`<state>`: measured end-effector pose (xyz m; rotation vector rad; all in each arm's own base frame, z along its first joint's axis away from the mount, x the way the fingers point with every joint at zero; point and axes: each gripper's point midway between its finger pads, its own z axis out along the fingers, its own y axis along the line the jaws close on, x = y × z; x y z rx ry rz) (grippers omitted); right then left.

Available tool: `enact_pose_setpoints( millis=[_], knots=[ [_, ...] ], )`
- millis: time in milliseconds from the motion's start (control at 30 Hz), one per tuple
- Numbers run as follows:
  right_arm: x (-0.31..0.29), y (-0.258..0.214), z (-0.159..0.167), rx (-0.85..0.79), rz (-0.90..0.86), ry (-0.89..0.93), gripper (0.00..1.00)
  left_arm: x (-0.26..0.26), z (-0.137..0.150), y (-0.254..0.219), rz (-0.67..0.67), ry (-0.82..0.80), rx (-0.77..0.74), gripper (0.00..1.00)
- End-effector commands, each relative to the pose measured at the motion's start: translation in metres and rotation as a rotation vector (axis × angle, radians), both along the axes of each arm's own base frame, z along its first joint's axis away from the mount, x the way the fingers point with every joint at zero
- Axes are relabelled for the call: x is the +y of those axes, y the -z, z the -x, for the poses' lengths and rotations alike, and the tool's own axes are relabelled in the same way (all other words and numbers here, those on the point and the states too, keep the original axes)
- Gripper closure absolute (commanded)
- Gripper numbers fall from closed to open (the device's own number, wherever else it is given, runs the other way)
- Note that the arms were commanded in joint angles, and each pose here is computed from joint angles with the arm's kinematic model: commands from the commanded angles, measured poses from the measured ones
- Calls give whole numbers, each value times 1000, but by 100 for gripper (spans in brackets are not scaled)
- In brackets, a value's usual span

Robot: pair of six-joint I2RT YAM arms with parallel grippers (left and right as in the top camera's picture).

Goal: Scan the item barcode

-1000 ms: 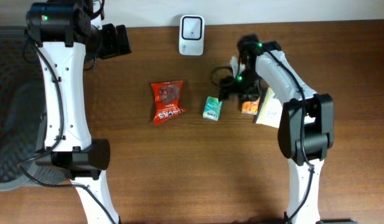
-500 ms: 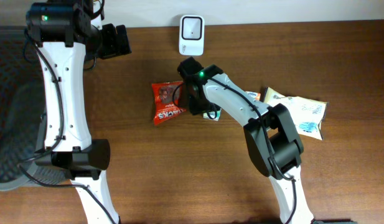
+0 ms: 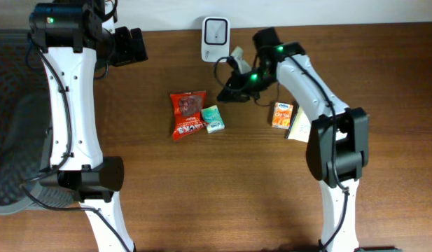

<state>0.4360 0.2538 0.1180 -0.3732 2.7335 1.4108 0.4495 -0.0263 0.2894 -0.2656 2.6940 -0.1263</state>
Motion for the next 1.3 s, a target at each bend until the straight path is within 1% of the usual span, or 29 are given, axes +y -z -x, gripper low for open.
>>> enact_pose_setpoints(
  millis=[0, 33, 67, 100, 133, 200, 267, 300, 333, 367, 433, 467, 500, 533, 567, 600, 667, 733, 800, 833, 867, 900, 933, 1000, 1100, 1167, 1200, 1233, 1267],
  knots=[
    [-3, 36, 14, 41, 91, -26, 87, 1, 0, 0, 0, 7, 0, 1],
    [1, 48, 20, 19, 184, -47, 82, 1, 0, 0, 0, 6, 0, 1],
    [10, 54, 23, -14, 238, -72, 79, 1, 0, 0, 0, 6, 0, 1],
    [15, 67, 26, -65, 362, -90, 77, 1, 0, 0, 0, 6, 0, 1],
    [17, 80, 25, -103, 513, -53, 75, 1, 0, 0, 0, 6, -1, 1],
    [32, 89, 24, -166, 629, -9, 76, 1, 0, 0, 0, 6, 0, 1],
    [34, 99, 24, -155, 654, 13, 76, 1, 0, 0, 0, 6, 0, 1],
    [42, 103, 30, -133, 611, -21, 76, 1, 0, 0, 0, 6, -1, 1],
    [57, 103, 42, -129, 548, -97, 77, 1, 0, 0, 0, 6, 0, 1],
    [57, 105, 43, -153, 589, -101, 77, 1, 0, 0, 0, 6, 0, 1],
    [56, 105, 42, -156, 595, -100, 76, 1, 0, 0, 0, 6, -1, 1],
    [47, 107, 36, -166, 632, -75, 76, 1, 0, 0, 0, 6, 0, 1],
    [29, 111, 28, -190, 725, -45, 72, 1, 0, 0, 0, 6, 0, 1],
    [-3, 114, 21, -205, 900, 33, 71, 1, 0, 0, 0, 6, 0, 1],
    [-21, 114, 18, -211, 987, 63, 71, 1, 0, 0, 0, 6, 0, 1],
    [-32, 114, 17, -203, 1022, 71, 71, 1, 0, 0, 0, 6, 0, 1],
    [-40, 114, 16, -186, 1029, 78, 70, 1, 0, 0, 0, 6, 0, 1],
    [-36, 115, 14, -205, 1021, 76, 70, 1, 0, 0, 0, 6, 0, 1],
    [-39, 124, 12, -222, 1052, 82, 70, 1, 0, 0, 0, 6, 0, 1],
    [-42, 136, 14, -215, 1055, 82, 71, 1, 0, 0, 0, 6, 0, 1],
    [-44, 144, 18, -210, 1060, 78, 78, 1, 0, 0, 0, 6, 0, 1],
    [-46, 151, 21, -205, 1063, 75, 88, 1, 0, 0, 0, 6, -1, 1],
    [-46, 152, 23, -199, 1064, 81, 96, 1, 0, 0, 0, 6, -1, 1],
    [-40, 147, 23, -184, 1030, 77, 96, 1, 0, 0, 0, 6, 0, 1],
    [2, 91, 10, -91, 697, 63, 96, 1, 0, 0, 0, 6, -1, 1],
    [21, 44, 3, -37, 389, 14, 96, 1, 0, 0, 0, 6, -1, 1],
    [23, 29, 0, -6, 254, 4, 96, 1, 0, 0, 0, 6, 0, 1],
    [2, 26, -7, 59, 151, 40, 96, 1, 0, 0, 0, 6, 0, 1],
    [-7, 31, -6, 102, 114, 57, 96, 1, 0, 0, 0, 6, 0, 1]
  ],
)
